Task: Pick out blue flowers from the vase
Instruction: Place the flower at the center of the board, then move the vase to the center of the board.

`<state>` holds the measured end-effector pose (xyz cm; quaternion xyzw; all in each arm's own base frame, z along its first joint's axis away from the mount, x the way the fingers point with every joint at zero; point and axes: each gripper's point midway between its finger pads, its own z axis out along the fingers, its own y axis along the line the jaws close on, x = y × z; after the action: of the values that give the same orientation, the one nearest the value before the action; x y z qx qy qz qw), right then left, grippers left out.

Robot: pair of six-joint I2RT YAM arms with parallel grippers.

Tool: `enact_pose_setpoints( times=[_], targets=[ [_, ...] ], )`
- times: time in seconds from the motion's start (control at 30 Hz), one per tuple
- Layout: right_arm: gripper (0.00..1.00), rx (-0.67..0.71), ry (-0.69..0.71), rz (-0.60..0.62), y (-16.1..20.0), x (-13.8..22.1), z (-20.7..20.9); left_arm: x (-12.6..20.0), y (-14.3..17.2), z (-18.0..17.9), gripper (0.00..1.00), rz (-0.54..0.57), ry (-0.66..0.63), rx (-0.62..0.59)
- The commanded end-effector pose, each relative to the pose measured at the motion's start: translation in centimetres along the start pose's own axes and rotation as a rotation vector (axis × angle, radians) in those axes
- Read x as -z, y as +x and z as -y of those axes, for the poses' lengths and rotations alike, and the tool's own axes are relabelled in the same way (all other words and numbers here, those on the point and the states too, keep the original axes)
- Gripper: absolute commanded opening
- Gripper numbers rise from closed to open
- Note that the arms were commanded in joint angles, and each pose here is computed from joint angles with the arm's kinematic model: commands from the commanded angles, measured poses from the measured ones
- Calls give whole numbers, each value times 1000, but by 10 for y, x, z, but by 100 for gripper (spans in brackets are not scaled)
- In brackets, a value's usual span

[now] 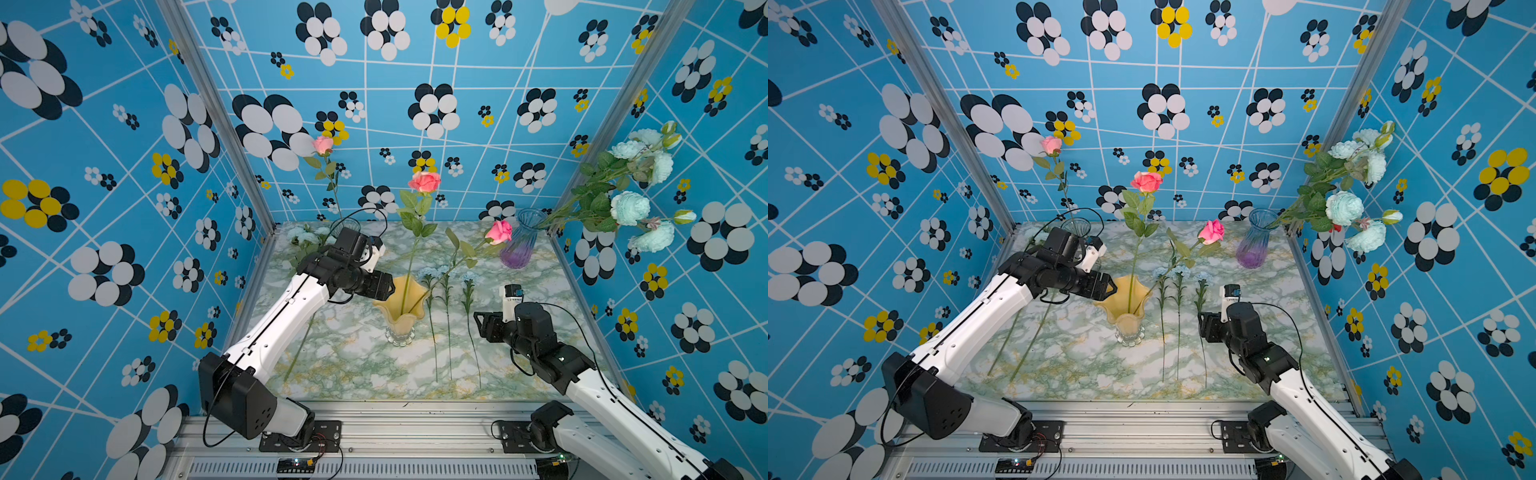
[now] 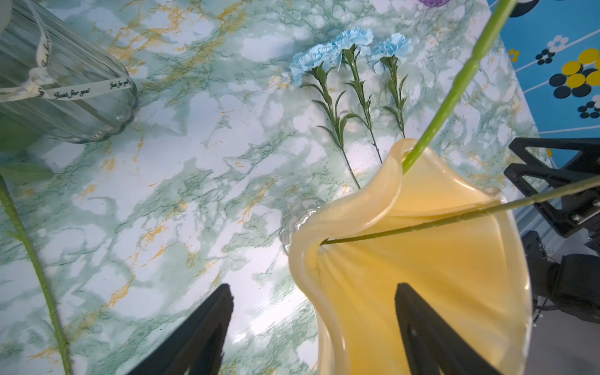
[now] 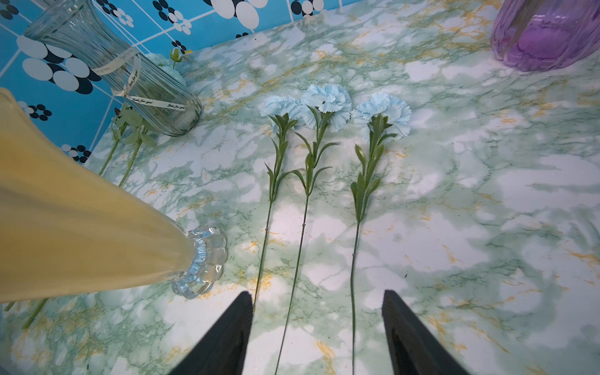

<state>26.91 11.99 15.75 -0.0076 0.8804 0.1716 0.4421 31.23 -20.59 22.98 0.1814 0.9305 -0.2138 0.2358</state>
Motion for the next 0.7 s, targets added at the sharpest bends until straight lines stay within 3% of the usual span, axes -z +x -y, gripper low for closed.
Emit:
enact_pose_setpoints(
  times=[0.0, 0.27, 0.67],
  targets=[
    [66, -1, 4, 19, -5, -3, 0, 6, -2, 2, 71, -5, -17, -38],
    [64, 5, 10, 10, -4, -5, 0, 0, 7, 2, 34, -38, -28, -31],
    [63, 10, 15, -1, -2, -7, 0, -4, -11, -2, 0, 7, -50, -34]
  ],
)
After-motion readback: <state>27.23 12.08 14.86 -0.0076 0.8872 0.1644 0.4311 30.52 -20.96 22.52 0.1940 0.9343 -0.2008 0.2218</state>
